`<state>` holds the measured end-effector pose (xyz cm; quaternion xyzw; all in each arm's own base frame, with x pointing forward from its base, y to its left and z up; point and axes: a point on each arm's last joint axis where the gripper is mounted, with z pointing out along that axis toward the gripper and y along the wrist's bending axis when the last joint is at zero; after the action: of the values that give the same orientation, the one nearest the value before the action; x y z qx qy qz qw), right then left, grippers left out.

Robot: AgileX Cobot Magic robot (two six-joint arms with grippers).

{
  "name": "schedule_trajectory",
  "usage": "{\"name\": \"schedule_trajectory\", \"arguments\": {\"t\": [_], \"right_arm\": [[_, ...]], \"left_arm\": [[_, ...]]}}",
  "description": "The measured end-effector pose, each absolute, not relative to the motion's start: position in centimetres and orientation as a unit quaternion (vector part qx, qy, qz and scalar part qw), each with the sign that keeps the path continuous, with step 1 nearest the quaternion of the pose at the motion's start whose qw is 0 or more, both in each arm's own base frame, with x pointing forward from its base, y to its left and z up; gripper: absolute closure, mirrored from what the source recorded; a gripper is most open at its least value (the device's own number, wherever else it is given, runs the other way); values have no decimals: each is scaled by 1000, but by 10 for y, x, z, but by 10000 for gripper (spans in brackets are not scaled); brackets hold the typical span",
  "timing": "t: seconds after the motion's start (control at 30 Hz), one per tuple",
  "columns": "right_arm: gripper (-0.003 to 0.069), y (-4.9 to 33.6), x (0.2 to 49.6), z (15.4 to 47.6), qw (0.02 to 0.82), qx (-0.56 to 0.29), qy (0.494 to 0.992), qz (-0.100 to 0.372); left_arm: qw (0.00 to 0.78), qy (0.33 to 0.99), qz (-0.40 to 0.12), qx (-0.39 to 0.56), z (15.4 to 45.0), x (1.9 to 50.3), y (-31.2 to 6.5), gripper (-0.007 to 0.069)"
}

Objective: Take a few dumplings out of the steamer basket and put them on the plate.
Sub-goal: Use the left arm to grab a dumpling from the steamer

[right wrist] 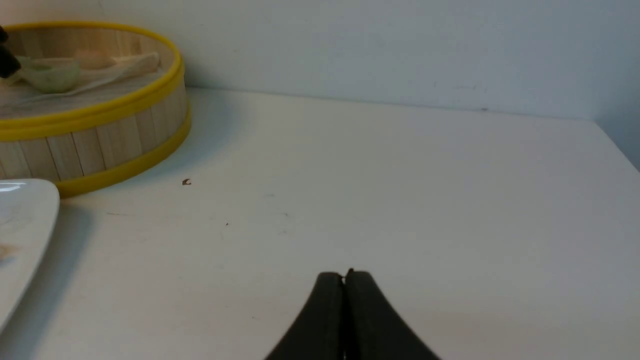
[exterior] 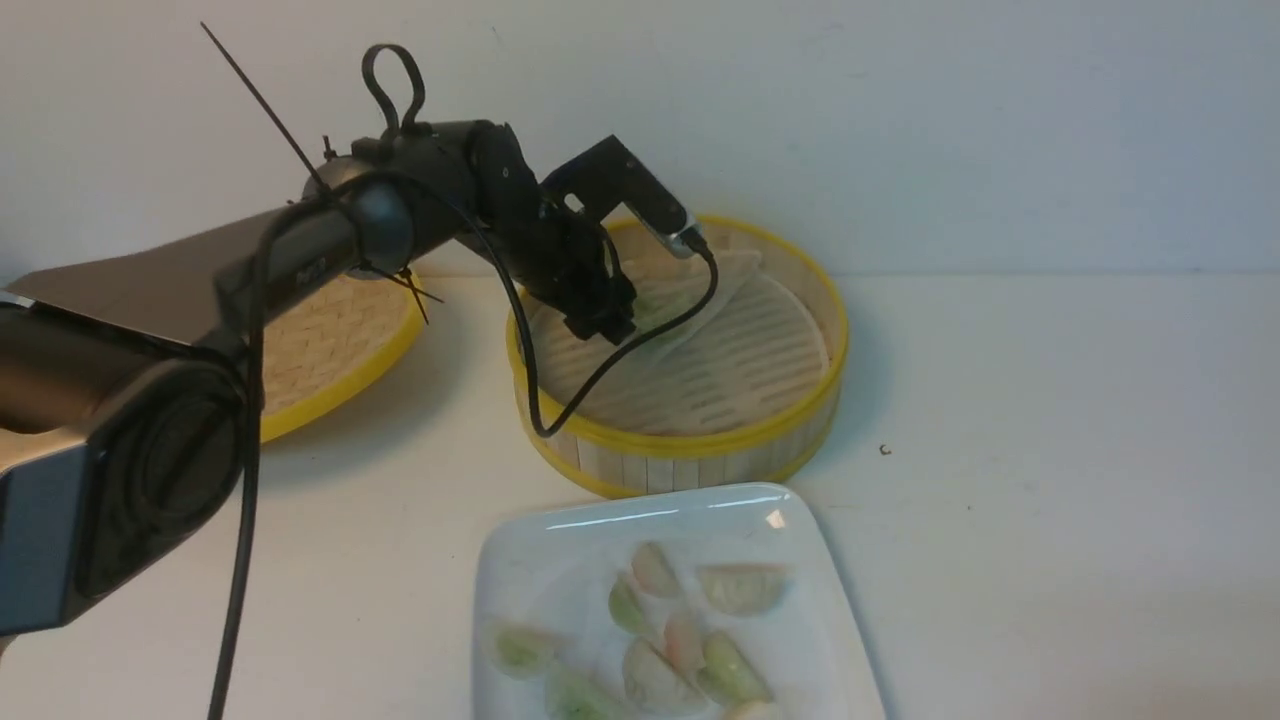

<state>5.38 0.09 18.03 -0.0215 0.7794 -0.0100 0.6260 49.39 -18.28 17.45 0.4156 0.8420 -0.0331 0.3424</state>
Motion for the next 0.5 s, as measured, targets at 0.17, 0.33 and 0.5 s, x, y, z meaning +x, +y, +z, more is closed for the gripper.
{"name": "schedule_trajectory", "arguments": {"t": [0.17, 0.33, 0.5], "right_arm": [[673, 1, 54, 180, 626, -21, 779, -10], [673, 1, 54, 180, 626, -21, 779, -10], [673, 1, 54, 180, 626, -21, 779, -10]], "left_arm": [[346, 841, -28, 414, 163, 498, -183, 145], [345, 843, -30, 411, 163, 498, -183, 186], [335, 845, -32, 415, 163, 497, -183, 361]]}}
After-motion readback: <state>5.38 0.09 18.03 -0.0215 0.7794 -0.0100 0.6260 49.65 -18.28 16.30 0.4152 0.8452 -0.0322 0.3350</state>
